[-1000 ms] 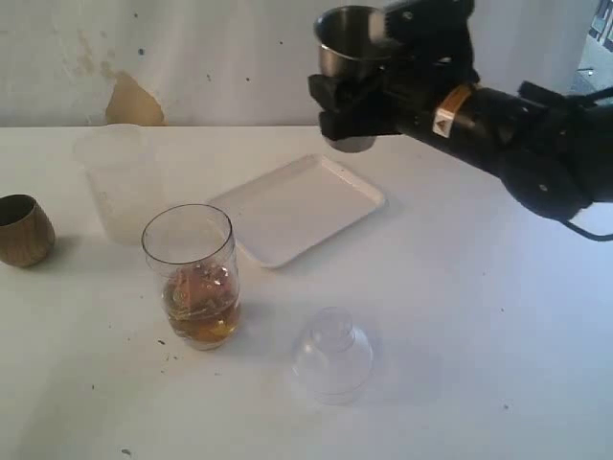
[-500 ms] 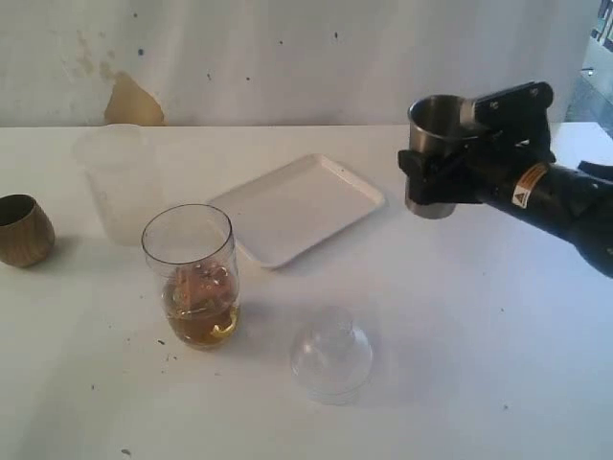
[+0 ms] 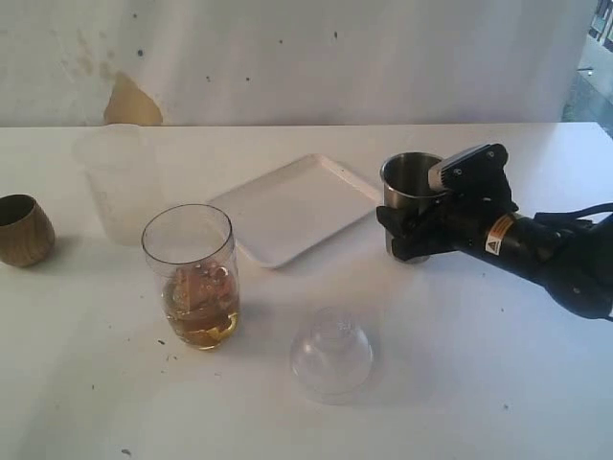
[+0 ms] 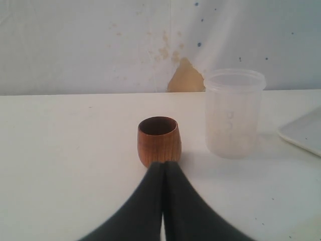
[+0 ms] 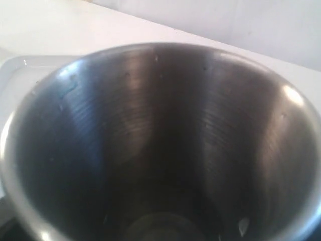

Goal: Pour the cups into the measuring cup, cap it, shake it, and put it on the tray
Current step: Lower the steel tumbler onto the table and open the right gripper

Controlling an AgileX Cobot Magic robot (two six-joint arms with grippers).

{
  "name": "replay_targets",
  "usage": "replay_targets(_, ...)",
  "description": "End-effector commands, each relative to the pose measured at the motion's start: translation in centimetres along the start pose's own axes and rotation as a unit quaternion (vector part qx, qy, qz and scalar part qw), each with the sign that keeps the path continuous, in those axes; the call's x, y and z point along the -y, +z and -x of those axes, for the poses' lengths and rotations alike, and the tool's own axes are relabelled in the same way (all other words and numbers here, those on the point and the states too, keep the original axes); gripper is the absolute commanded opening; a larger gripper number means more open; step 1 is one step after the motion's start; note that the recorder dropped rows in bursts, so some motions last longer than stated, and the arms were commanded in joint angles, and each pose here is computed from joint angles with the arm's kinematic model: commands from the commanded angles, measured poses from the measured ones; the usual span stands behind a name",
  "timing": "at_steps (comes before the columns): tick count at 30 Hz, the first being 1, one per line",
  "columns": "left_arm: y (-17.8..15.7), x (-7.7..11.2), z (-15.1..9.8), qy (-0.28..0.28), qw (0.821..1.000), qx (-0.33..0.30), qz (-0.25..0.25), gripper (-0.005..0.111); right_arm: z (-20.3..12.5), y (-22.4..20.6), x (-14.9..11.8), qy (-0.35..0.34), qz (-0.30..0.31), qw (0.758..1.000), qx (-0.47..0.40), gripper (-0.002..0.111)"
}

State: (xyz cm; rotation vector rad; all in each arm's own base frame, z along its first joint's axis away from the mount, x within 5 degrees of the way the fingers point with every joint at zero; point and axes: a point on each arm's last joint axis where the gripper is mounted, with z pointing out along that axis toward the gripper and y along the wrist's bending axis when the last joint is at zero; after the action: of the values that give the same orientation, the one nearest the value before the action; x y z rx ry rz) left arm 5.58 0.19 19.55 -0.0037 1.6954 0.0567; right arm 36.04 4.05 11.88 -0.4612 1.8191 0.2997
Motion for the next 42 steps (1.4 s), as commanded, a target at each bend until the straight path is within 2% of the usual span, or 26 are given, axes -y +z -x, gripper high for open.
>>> replay_targets(1, 0.0, 0.0, -0.1, 0.000, 1.000, 0.005, 0.001, 0.000, 0.2, 0.0, 0.2, -0.003, -0.002, 1.000, 0.018, 0.000)
replay_targets(3, 0.0, 0.0, -0.1, 0.000, 1.000, 0.005, 0.001, 0.000, 0.1, 0.0, 0.2, -0.005, -0.002, 1.000, 0.014, 0.000)
replay_targets(5, 0.0, 0.0, -0.1, 0.000, 1.000, 0.005, 0.001, 0.000, 0.1, 0.0, 0.2, -0.006, -0.001, 1.000, 0.015, 0.007)
replay_targets(10, 0.0, 0.0, -0.1, 0.000, 1.000, 0.005, 0.001, 0.000, 0.1, 0.0, 0.1, 0.000, -0.001, 1.000, 0.015, 0.076)
replay_targets(11, 0.0, 0.0, -0.1, 0.000, 1.000, 0.005, 0.001, 0.000, 0.1, 0.0, 0.1, 0.000, 0.000, 1.000, 0.014, 0.087)
replay_targets(13, 0.0, 0.0, -0.1, 0.000, 1.000, 0.005, 0.001, 0.000, 0.0, 0.0, 0.2, 0.000, -0.001, 1.000, 0.011, 0.095)
replay_targets(22, 0.0, 0.0, -0.1, 0.000, 1.000, 0.005, 0.001, 0.000, 1.2, -0.5, 0.3, 0.000, -0.012, 1.000, 0.003, 0.095)
replay_targets(30, 0.0, 0.0, -0.1, 0.000, 1.000, 0.005, 0.001, 0.000, 4.1, -1.9, 0.6, 0.001, -0.033, 0.999, 0.007, 0.095)
replay_targets(35, 0.0, 0.0, -0.1, 0.000, 1.000, 0.005, 0.001, 0.000, 6.2, -3.0, 0.5, 0.029, -0.039, 0.998, 0.027, 0.095)
replay_targets(40, 0.0, 0.0, -0.1, 0.000, 1.000, 0.005, 0.001, 0.000, 8.9, -4.7, 0.4, 0.029, -0.052, 0.997, 0.052, 0.095)
replay_targets(42, 0.0, 0.0, -0.1, 0.000, 1.000, 0.005, 0.001, 0.000, 10.1, -5.6, 0.3, 0.054, -0.061, 0.995, 0.057, 0.095)
